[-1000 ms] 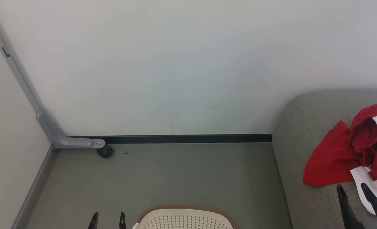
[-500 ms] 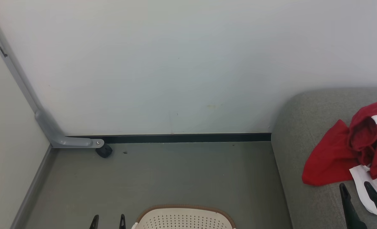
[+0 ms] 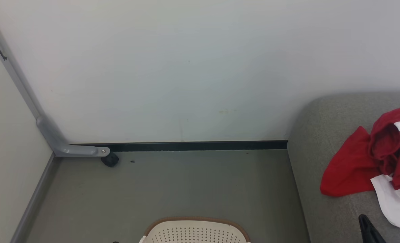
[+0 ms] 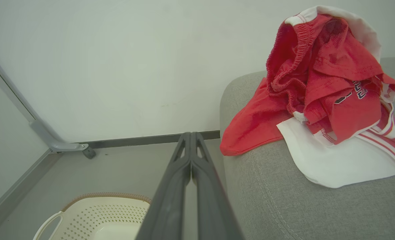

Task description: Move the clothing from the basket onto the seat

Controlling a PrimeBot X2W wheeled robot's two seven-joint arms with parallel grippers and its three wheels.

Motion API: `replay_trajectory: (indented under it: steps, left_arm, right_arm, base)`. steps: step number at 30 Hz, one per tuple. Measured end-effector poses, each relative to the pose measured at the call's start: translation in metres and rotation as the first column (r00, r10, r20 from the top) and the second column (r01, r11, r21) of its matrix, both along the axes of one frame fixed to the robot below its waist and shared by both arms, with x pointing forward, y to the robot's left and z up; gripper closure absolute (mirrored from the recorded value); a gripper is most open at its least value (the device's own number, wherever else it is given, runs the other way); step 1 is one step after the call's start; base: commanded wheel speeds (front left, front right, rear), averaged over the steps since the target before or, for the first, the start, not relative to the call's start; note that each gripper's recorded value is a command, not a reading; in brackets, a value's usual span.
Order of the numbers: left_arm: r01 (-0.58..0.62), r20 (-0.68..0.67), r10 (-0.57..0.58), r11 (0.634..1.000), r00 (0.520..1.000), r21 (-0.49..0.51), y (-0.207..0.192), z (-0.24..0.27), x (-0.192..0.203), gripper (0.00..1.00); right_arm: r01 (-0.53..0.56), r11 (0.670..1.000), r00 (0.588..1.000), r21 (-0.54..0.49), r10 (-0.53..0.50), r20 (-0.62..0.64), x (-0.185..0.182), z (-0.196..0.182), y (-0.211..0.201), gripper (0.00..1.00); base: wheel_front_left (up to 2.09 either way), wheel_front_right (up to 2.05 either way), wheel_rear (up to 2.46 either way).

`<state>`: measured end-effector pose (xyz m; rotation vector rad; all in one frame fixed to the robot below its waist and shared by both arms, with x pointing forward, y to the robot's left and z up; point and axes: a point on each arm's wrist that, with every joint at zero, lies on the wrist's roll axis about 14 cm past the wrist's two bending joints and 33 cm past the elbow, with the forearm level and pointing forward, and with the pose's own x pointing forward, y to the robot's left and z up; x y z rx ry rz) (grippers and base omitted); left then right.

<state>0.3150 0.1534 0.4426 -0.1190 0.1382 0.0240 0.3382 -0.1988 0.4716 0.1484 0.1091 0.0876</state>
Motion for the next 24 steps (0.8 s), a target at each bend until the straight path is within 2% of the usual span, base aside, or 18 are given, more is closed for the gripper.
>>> replay_trajectory:
  steps: [12, 24]
  left_arm:
    - [-0.067, -0.072, 0.054, 0.979, 0.996, -0.193, 0.009, -0.010, 0.001, 1.00]
    - [-0.126, -0.121, 0.088, 0.926, 0.989, -0.356, 0.017, -0.014, 0.007, 1.00]
  right_arm:
    - [0.077, 0.983, 0.996, 0.169, -0.068, -0.061, 0.004, -0.005, -0.008, 1.00]
    - [0.144, 0.933, 0.988, 0.330, -0.113, -0.109, 0.010, -0.008, -0.012, 1.00]
  base:
    - [0.00, 0.00, 0.00]
    - [0.00, 0.00, 0.00]
